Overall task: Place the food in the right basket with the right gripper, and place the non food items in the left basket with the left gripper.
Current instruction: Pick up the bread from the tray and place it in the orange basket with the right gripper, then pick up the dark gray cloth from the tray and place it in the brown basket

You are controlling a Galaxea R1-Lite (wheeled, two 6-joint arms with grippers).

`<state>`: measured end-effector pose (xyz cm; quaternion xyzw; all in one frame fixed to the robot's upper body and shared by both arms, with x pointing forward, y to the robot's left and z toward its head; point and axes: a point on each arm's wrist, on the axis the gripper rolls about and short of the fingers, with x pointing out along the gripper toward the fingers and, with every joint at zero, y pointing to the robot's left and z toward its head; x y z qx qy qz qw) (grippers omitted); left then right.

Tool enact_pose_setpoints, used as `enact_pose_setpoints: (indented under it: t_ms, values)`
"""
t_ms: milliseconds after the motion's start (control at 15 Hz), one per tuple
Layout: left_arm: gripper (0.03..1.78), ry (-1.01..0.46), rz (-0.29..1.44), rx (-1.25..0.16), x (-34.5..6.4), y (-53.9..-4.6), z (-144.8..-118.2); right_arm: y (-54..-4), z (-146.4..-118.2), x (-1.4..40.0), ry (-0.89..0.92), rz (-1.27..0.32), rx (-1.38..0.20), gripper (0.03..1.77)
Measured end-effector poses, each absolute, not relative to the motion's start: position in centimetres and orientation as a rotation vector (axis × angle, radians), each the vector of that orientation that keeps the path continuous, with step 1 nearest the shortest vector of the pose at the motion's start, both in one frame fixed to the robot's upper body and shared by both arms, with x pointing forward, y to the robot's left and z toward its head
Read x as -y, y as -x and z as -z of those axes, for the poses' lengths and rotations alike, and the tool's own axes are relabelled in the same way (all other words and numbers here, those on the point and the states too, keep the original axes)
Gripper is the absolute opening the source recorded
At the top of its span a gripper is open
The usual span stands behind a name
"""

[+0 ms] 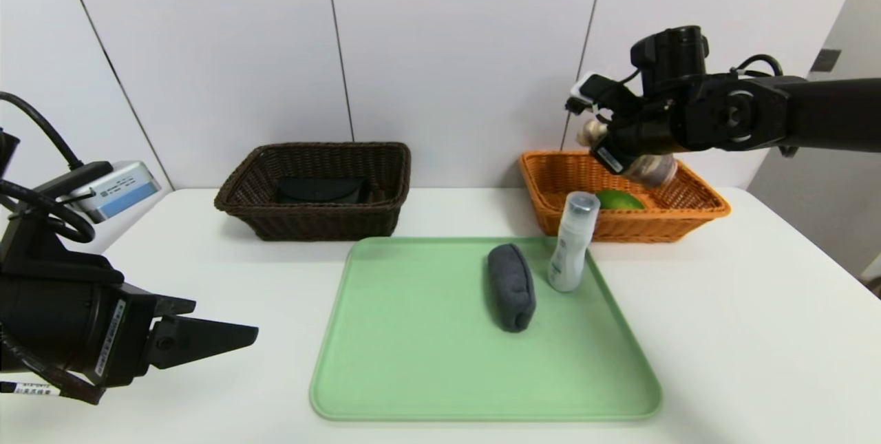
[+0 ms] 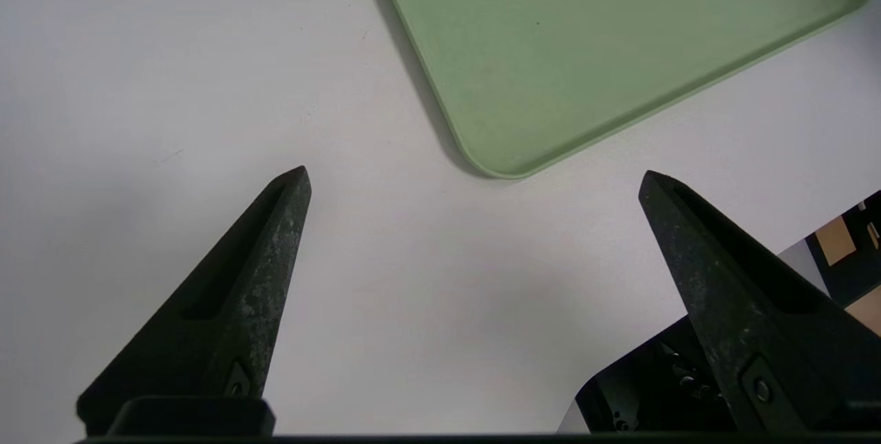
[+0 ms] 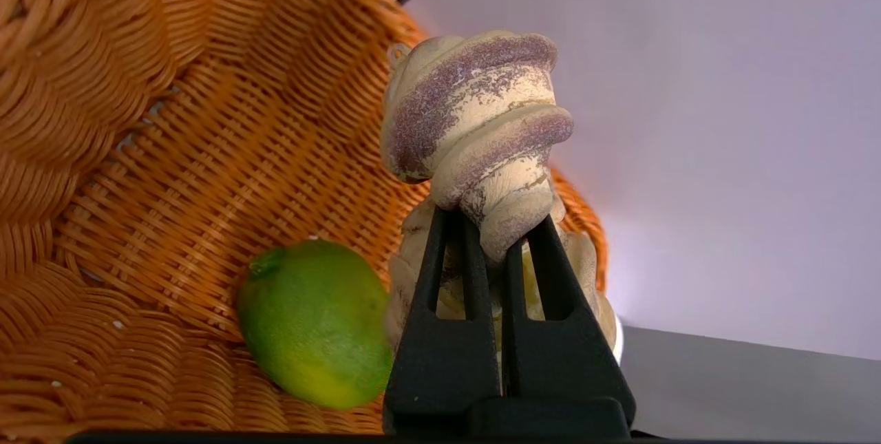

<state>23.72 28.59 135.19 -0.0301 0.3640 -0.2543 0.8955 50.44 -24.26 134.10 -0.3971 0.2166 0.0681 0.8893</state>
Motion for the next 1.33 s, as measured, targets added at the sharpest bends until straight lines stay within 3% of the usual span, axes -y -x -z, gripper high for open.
enact_pose_setpoints:
  t_ms: [267,533,867,1333]
  values:
    - [1.69,0.062,0.527,-0.755,-28.6,-23.7,-135.2,-50.9,-133.0,24.1,0.831,-0.154,-0.478,0.79]
    - [1.69,0.063,0.529,-0.752,-28.6,-23.6,-135.2,-50.6,-133.7,24.1,0.816,-0.156,-0.459,1.16]
    - [1.69,0.061,0.530,-0.743,-28.6,-23.6,-135.4,-49.4,-136.1,24.4,0.745,-0.126,-0.408,1.42]
    - [1.69,0.062,0.537,-0.694,-28.5,-24.0,-135.8,-44.1,-141.7,26.2,0.317,-0.021,-0.394,1.59]
